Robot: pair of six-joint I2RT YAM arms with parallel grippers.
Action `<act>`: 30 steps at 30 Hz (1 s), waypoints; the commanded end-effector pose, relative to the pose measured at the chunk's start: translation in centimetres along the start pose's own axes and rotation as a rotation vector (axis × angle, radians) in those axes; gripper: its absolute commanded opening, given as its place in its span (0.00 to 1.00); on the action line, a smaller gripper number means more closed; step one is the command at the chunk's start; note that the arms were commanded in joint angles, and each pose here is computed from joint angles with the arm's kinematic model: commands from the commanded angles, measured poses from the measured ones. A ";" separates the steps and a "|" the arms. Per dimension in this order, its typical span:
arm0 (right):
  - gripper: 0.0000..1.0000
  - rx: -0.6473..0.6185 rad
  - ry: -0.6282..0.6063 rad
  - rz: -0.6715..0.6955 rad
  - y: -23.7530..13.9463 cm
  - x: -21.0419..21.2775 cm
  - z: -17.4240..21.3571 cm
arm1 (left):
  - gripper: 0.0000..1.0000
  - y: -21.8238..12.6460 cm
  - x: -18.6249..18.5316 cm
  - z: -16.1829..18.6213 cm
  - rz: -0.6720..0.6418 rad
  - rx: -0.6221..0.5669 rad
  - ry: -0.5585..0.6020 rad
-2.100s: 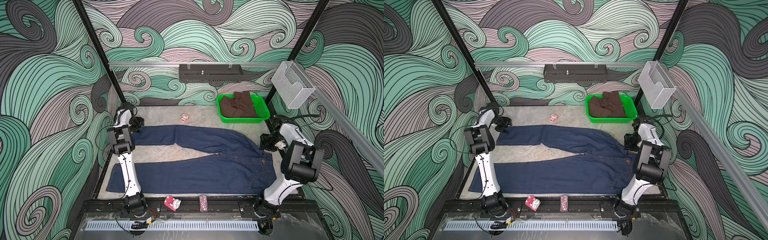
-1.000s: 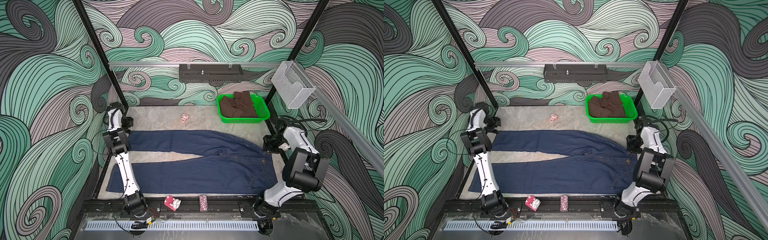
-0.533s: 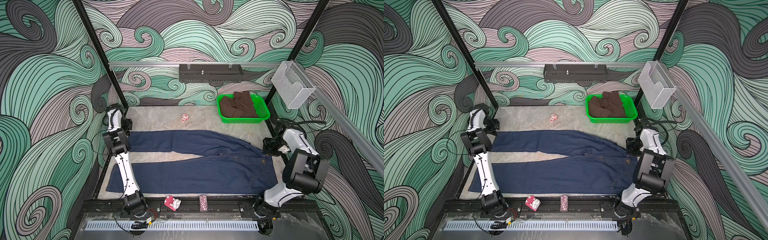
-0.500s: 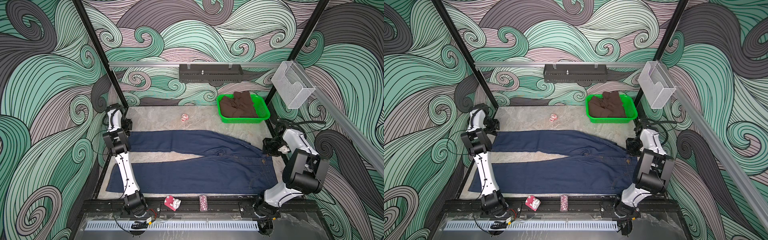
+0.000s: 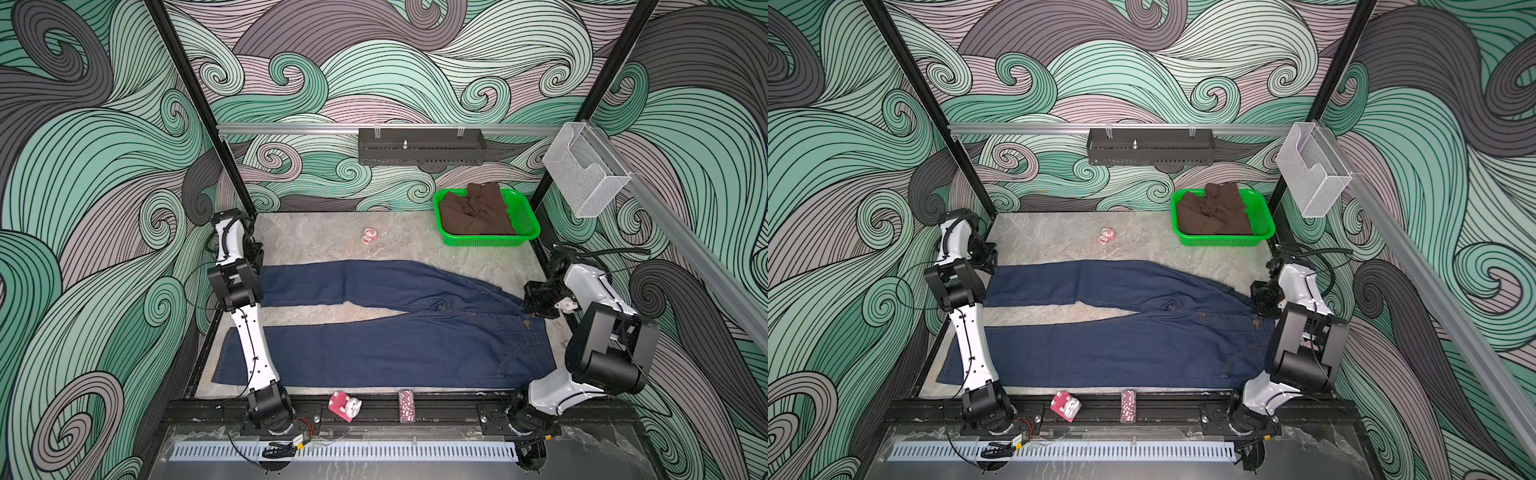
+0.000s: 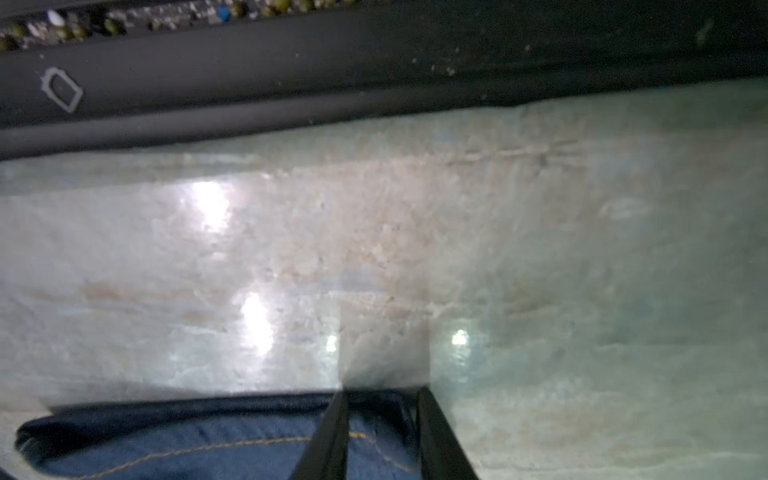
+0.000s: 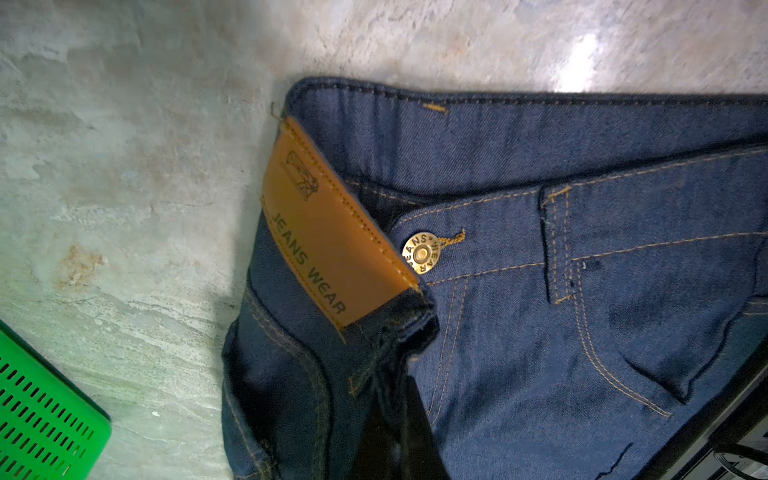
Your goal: Fold and stack the trousers
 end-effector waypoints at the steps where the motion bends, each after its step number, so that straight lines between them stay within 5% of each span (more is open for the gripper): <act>1: 0.00 -0.006 0.014 -0.010 -0.5 -0.2 0.0 | 0.18 2.5 0.7 0.1 -0.075 0.013 -0.018; 7: 0.00 -0.021 0.009 -0.052 -1.5 1.5 -0.8 | 0.00 -0.4 -1.7 -0.7 0.094 0.021 -0.066; 23: 0.00 -0.062 -0.017 -0.199 -5.1 8.2 -4.1 | 0.00 -13.1 -3.5 -5.5 0.502 -0.009 -0.158; 30: 0.00 -0.057 -0.079 -0.296 -6.4 13.2 -6.2 | 0.00 -14.4 -4.4 -6.6 0.598 0.045 -0.217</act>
Point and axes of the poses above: each gripper's point midway between its finger pads, its own y axis out along the fingers, its own x axis along the line the jaws close on, z = x × y, the point moved 3 cm from there along -y, back along the fingers, and after that the axes turned 12 degrees about -y, right-handed, at the moved point
